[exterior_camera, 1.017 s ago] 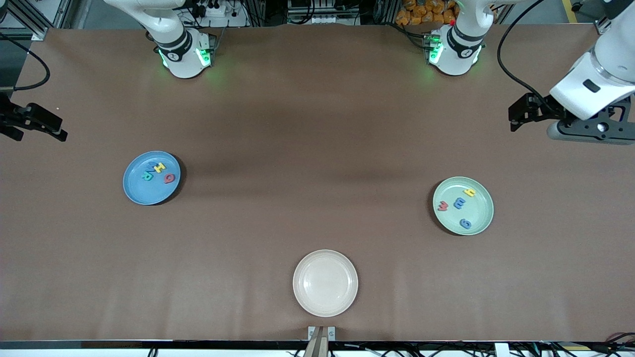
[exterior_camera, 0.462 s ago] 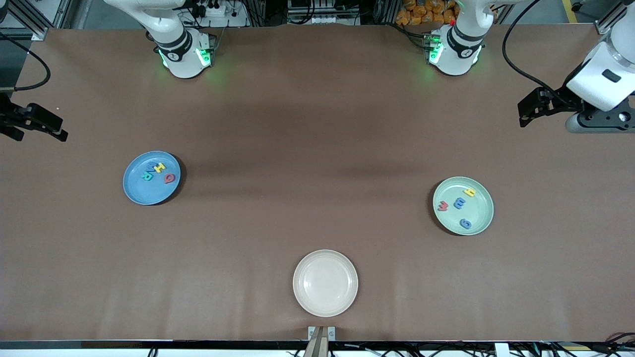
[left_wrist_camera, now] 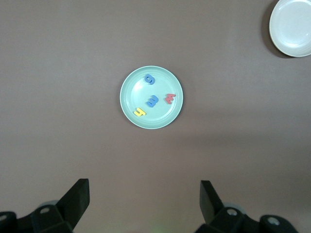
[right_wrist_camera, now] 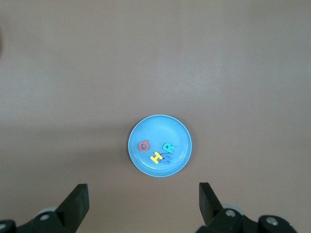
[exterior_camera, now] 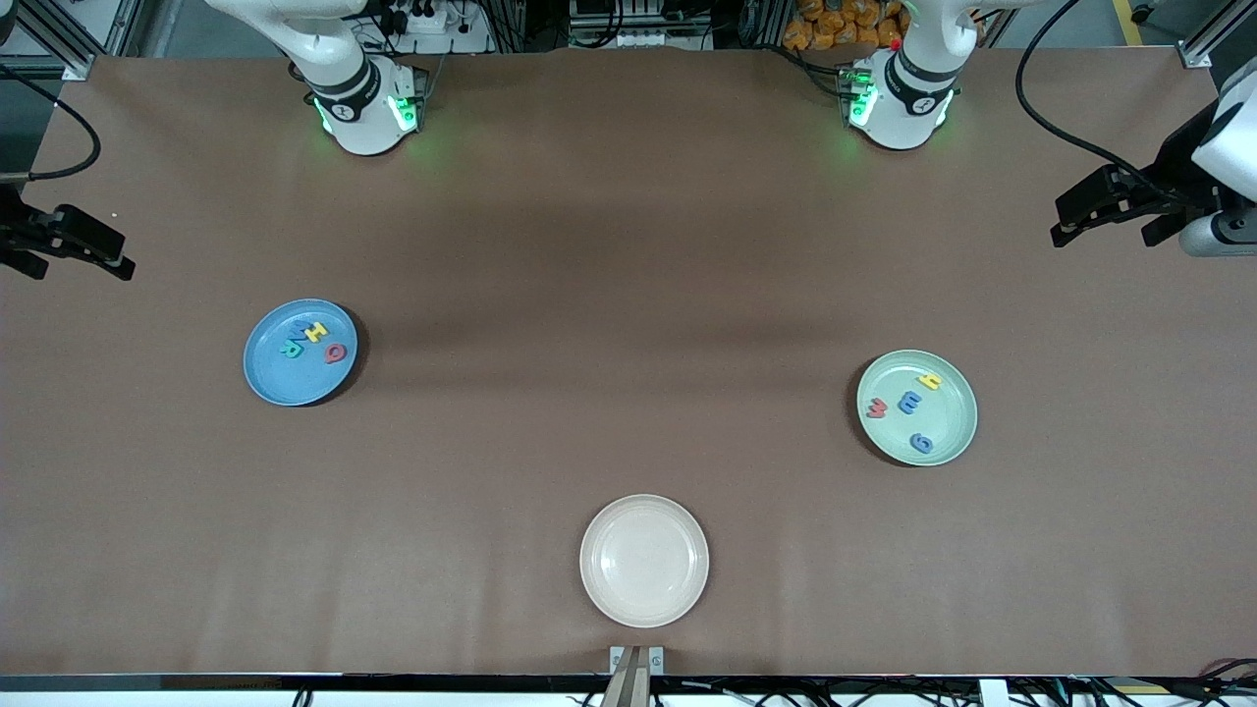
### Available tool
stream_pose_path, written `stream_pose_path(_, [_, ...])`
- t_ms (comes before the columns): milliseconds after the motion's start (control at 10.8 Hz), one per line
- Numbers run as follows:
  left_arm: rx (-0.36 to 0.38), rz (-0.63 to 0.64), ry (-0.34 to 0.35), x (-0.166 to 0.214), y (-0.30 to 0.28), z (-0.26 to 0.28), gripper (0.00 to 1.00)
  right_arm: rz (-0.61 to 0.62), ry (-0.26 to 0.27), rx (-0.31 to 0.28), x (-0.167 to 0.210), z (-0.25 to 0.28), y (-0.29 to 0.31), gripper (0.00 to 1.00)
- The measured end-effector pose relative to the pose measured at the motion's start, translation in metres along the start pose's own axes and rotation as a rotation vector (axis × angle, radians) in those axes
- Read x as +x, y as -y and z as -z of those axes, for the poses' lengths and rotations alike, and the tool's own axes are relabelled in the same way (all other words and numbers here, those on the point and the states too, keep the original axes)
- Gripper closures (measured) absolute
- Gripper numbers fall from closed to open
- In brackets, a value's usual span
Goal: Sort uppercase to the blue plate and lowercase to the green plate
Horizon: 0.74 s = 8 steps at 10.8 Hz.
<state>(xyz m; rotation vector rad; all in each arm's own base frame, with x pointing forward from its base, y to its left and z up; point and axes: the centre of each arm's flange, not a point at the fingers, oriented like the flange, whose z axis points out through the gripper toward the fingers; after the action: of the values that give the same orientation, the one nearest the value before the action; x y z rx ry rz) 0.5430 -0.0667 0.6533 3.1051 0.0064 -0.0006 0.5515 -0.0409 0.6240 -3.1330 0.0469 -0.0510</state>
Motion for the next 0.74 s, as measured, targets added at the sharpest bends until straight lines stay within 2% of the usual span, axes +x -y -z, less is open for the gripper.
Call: stream_pose_path(740, [0.026,-0.027,0.013,-0.001,-0.013,-0.008,0.0,0.0,0.0,0.0,0.0,0.0,0.0,0.0])
